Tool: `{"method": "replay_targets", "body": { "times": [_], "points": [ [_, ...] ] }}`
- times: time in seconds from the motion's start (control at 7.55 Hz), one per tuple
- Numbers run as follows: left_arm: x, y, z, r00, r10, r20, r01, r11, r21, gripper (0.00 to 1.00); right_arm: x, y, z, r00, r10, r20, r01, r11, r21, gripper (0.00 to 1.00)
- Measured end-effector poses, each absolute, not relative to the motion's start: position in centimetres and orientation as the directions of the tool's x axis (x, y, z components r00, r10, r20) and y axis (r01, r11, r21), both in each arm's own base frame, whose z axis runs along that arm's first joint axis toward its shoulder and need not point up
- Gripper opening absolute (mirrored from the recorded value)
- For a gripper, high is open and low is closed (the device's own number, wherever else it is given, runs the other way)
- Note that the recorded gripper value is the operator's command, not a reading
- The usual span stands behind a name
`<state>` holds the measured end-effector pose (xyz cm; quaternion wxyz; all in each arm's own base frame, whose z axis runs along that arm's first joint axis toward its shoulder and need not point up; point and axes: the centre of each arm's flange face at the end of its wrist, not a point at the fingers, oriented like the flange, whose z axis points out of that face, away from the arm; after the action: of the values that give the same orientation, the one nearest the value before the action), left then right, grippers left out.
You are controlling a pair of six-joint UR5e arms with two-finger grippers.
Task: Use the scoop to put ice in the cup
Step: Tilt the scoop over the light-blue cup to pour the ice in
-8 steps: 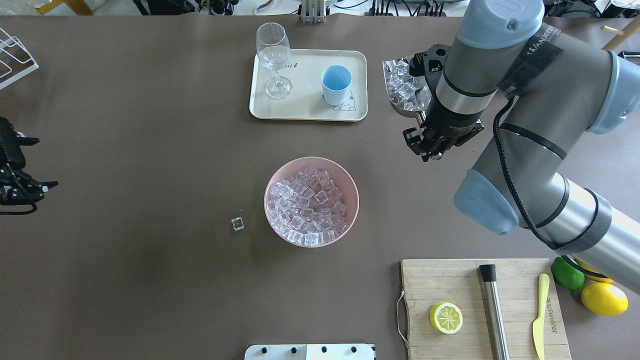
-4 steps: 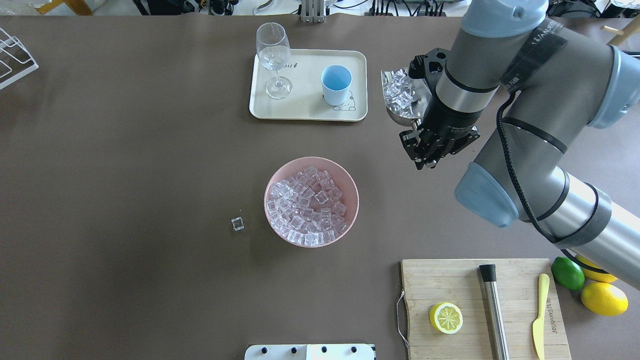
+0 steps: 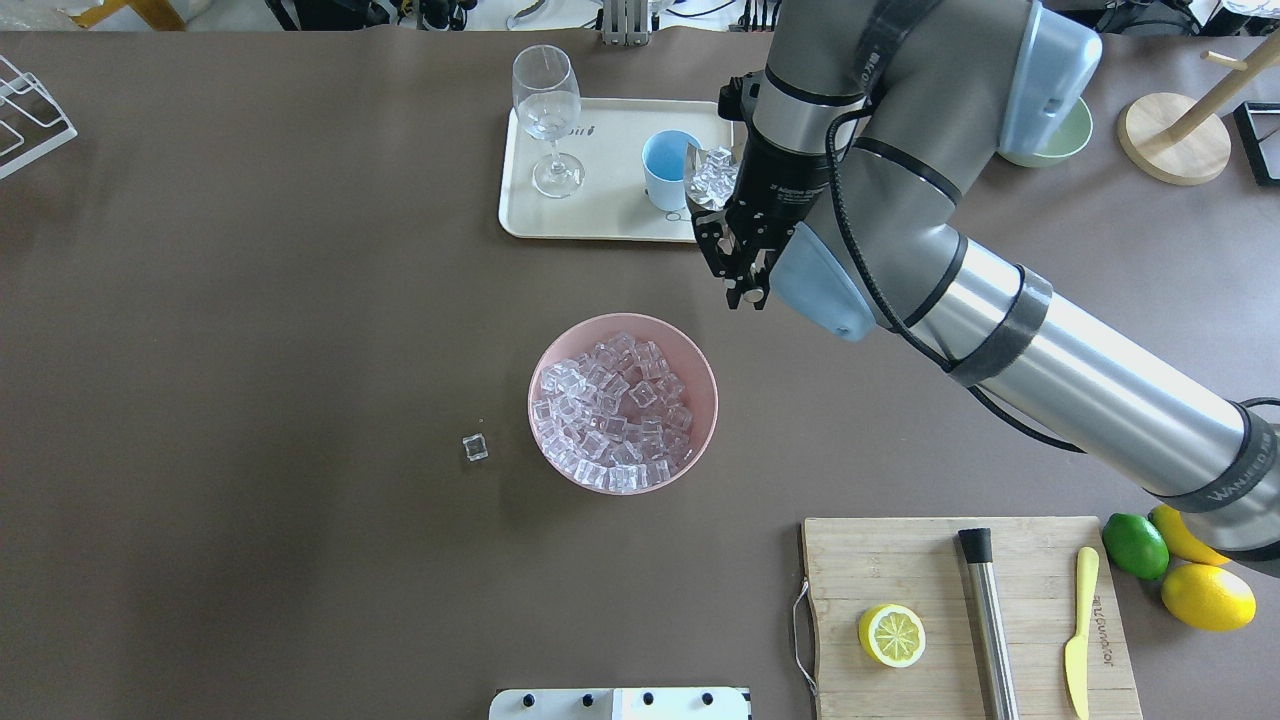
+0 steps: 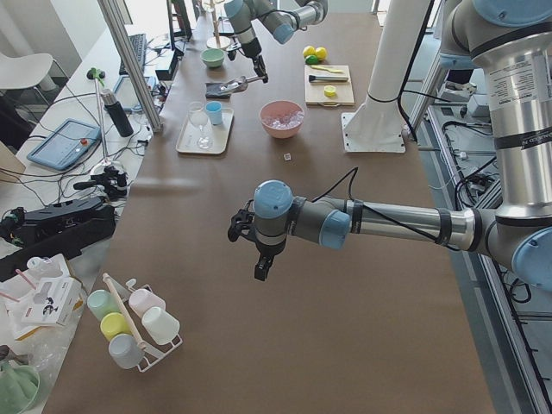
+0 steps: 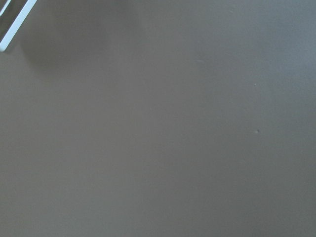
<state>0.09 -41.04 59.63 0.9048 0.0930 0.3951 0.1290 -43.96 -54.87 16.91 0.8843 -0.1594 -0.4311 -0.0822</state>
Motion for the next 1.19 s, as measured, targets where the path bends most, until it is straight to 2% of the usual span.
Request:
{"method": "replay_targets", "body": {
  "times": [0.4,1.19],
  "points": [
    [-3.3,-41.2,62.4,0.602,0.126,-0.789,-0.035,0.991,0.131,0.98,-47.5,-58.4,15.2,0.584,0.104,0.805,0.300,0.894,-0.333,0.00],
    [-5.3,-40.7,65.2,0.608,0.025,-0.794,0.025,0.998,0.050,0.98,-46.3,-60.6,14.5,0.523,0.188,0.831,0.331,0.854,-0.402,0.00]
  ]
}}
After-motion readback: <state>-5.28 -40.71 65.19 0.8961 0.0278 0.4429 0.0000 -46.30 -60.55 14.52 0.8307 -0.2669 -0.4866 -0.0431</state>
